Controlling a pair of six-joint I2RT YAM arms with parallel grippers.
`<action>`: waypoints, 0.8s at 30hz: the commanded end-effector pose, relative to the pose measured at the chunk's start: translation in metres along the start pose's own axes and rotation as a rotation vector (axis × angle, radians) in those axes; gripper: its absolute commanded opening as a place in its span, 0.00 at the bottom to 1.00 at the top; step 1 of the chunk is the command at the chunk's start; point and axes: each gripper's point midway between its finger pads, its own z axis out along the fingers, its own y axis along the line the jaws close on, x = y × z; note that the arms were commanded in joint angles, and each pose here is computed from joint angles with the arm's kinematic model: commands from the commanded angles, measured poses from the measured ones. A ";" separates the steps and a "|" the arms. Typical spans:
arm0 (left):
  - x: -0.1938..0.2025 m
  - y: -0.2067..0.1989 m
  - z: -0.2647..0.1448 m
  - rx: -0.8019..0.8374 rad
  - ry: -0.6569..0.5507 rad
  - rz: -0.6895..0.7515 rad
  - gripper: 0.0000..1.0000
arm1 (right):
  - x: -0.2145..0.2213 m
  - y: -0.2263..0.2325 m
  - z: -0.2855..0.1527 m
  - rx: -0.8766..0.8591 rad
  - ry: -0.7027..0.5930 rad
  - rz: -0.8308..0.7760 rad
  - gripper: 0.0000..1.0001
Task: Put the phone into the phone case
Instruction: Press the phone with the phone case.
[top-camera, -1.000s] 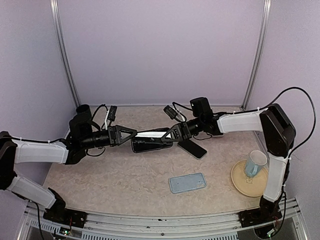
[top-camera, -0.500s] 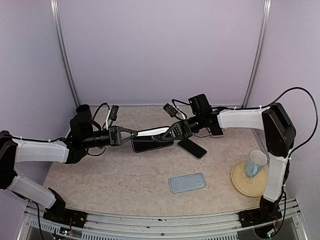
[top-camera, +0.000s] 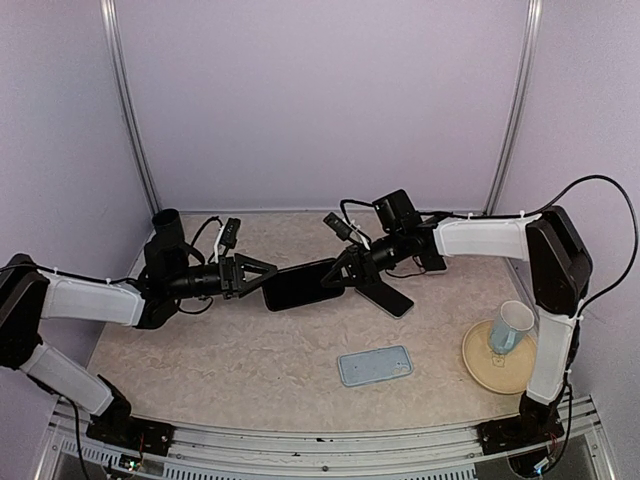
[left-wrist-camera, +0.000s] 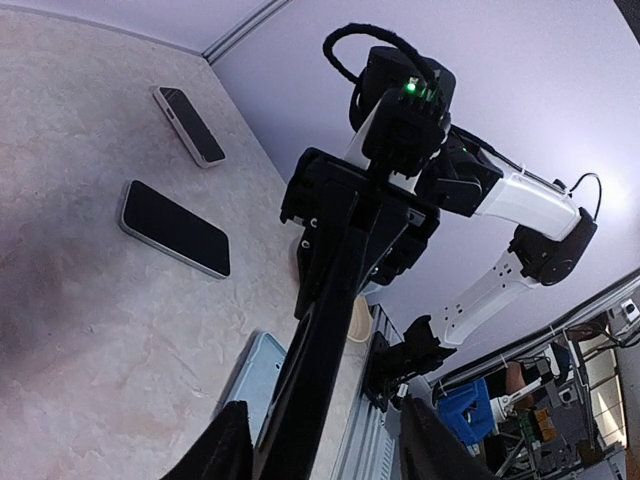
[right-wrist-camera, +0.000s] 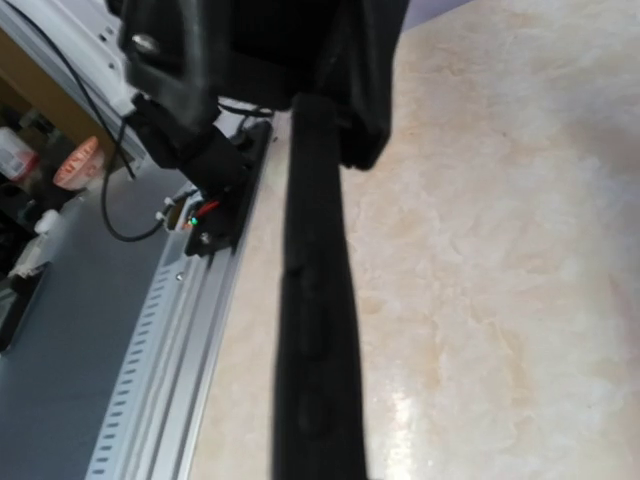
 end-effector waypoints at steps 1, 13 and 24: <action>0.001 -0.037 0.010 0.122 0.017 0.062 0.54 | -0.015 0.002 -0.004 0.085 -0.018 -0.088 0.00; 0.023 -0.044 0.024 0.122 0.071 0.166 0.57 | -0.039 0.035 -0.008 -0.083 -0.097 -0.038 0.00; 0.025 -0.041 0.024 0.097 0.071 0.196 0.14 | -0.047 0.040 -0.014 -0.087 -0.118 -0.055 0.00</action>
